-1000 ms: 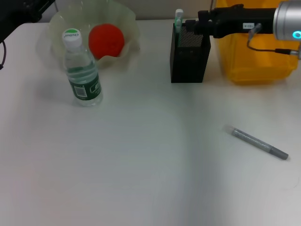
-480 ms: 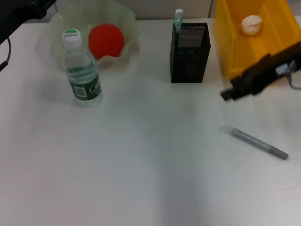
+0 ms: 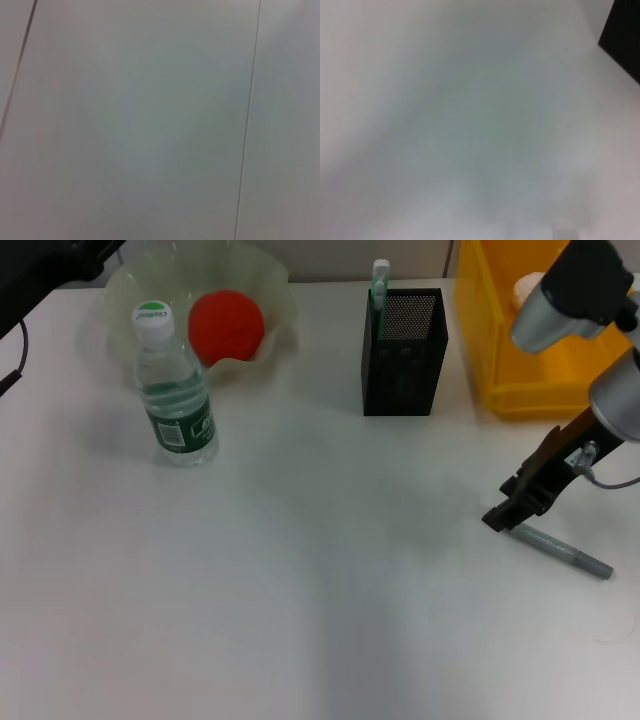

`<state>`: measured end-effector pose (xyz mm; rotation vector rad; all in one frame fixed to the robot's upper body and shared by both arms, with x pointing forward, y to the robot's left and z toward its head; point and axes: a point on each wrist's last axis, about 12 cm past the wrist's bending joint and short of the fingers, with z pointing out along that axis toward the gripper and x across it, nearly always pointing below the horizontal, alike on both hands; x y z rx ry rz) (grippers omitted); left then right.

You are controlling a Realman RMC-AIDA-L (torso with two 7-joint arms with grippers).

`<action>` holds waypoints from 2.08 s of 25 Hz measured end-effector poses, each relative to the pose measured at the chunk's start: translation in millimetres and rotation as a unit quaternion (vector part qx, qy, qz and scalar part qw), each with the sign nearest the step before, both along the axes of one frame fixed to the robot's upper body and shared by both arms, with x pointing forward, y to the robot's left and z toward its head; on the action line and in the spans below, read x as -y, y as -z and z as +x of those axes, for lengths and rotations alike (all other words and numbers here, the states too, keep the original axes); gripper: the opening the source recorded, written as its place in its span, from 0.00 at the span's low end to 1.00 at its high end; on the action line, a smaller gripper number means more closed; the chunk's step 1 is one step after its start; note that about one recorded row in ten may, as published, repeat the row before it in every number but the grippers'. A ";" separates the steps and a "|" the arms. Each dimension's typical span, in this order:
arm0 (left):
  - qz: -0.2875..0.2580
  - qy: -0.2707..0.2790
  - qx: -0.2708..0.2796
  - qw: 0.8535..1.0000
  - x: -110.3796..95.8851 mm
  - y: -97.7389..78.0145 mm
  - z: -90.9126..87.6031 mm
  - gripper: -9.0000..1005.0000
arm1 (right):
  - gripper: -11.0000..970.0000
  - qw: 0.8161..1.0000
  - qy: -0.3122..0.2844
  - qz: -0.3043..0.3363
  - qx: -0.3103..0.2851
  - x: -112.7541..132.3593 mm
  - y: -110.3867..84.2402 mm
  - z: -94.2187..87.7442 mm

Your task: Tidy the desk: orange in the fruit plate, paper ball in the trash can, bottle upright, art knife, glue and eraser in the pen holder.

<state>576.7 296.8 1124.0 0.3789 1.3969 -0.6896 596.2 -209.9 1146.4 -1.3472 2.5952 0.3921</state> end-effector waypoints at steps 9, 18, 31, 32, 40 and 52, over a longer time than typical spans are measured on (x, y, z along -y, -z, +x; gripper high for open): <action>-0.001 -0.002 -0.002 1.000 -1.6 1.5 -1.7 0.61 | 0.43 1.000 -0.006 -0.023 -0.005 -4.5 16.1 2.8; 0.001 -0.003 -0.002 1.000 -2.5 1.2 -1.6 0.61 | 0.42 1.000 -0.004 -0.027 -0.008 -6.6 22.6 4.5; 0.002 -0.005 -0.001 1.000 -4.5 0.6 -1.9 0.61 | 0.41 0.999 0.004 -0.028 -0.017 -8.2 28.1 5.1; 0.003 -0.004 0.000 1.000 -4.5 0.3 -1.8 0.61 | 0.41 0.999 0.004 -0.029 -0.017 -9.1 27.7 5.5; 0.002 -0.007 0.002 1.000 -5.7 -0.6 -1.6 0.61 | 0.24 0.999 -0.001 -0.040 -0.024 -11.6 28.5 7.5; 0.003 -0.009 0.005 1.000 -6.0 -1.6 -1.3 0.61 | 0.15 0.940 0.094 0.313 0.093 52.8 -23.7 5.5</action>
